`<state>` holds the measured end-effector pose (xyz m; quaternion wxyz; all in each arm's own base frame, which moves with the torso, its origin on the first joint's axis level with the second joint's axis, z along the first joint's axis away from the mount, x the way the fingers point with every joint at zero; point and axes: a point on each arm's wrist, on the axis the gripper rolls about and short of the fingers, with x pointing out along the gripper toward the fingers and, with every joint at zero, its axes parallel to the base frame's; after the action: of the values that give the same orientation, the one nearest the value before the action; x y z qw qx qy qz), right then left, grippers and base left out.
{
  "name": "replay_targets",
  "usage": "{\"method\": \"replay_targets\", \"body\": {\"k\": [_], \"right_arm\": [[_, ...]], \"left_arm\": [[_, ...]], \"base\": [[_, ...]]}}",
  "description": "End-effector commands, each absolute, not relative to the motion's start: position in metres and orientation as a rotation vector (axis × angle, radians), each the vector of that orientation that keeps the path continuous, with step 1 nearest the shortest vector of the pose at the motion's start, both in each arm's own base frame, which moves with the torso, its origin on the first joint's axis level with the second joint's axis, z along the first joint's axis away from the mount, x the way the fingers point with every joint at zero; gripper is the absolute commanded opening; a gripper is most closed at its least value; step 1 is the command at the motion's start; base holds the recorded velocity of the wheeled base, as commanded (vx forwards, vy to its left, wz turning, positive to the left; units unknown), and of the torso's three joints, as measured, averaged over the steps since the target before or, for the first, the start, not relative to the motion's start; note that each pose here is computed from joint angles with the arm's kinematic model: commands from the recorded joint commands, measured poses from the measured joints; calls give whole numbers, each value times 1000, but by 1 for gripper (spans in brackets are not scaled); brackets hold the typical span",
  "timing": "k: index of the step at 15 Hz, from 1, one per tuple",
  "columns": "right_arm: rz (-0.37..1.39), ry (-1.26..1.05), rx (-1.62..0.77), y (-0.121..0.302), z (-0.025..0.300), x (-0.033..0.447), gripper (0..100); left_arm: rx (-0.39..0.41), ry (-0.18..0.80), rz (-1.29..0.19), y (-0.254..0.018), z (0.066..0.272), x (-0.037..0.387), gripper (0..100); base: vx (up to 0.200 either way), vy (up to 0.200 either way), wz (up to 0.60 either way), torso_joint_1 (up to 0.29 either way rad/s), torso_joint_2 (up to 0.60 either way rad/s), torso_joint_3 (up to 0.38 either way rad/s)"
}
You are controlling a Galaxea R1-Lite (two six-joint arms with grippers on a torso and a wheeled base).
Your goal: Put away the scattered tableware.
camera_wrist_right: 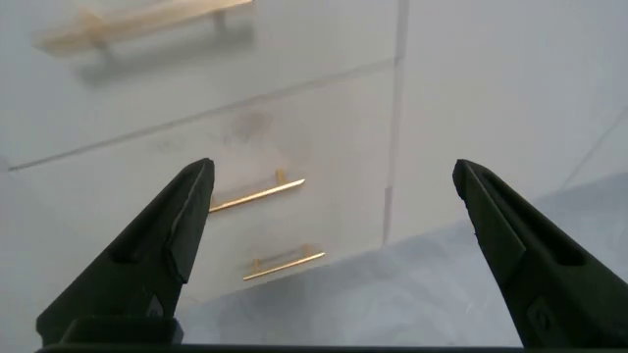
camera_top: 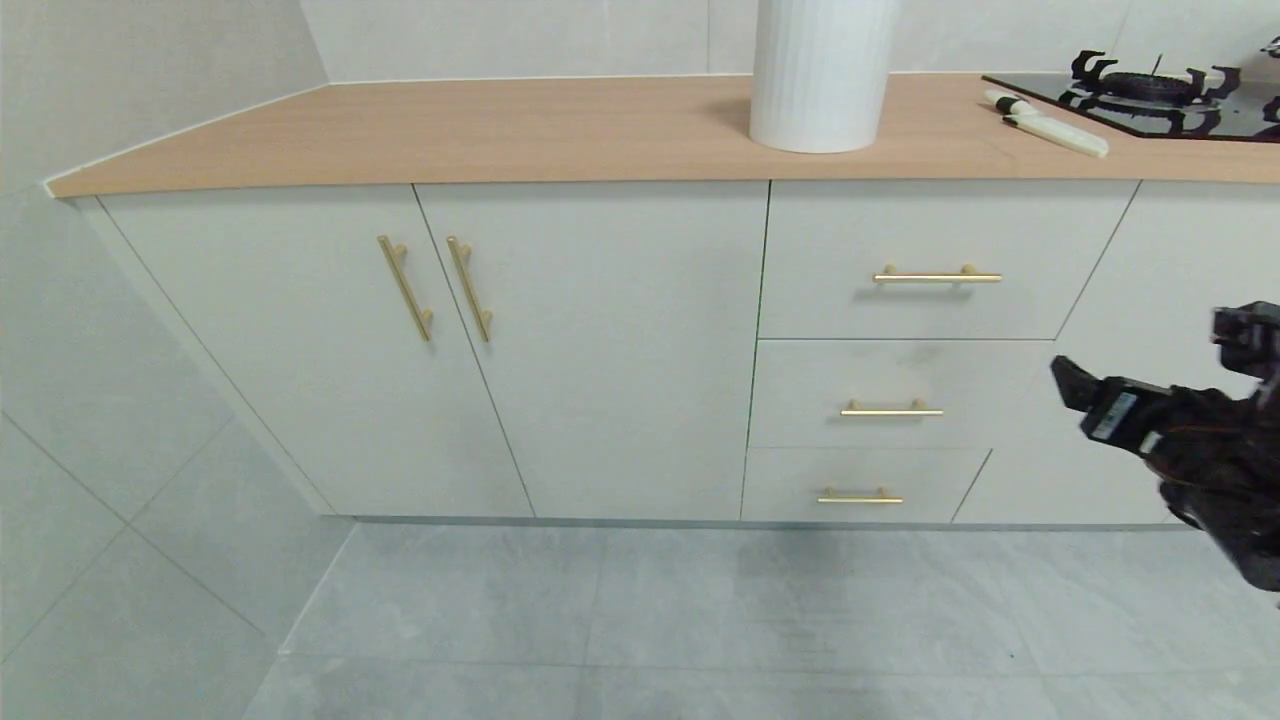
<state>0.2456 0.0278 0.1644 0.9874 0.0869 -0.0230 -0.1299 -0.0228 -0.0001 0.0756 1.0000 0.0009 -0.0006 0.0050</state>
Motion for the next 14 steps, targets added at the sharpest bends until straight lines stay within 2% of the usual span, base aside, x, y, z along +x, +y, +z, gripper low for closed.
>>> {"method": "replay_targets", "body": {"k": [1,6,9,12,14], "right_arm": [[-253,-243,96,9,185,117,100],[-343,-381,-59,-10,189,1,100],[-391,-313,-80,-13,177,-54,100],[-438,-347,-70,-10,178,-65,100],[-449,-290,-60,-9,152,-57,100]], "left_arm": [[2,0,11,0,76,-23,100],[2,-2,11,0,76,-23,100],[2,0,11,0,76,-23,100],[2,0,11,0,76,-23,100],[2,0,11,0,76,-23,100]], "base": [[0,0,0,0,0,0],[0,0,0,0,0,0],[0,0,0,0,0,0],[0,0,0,0,0,0],[0,0,0,0,0,0]]}}
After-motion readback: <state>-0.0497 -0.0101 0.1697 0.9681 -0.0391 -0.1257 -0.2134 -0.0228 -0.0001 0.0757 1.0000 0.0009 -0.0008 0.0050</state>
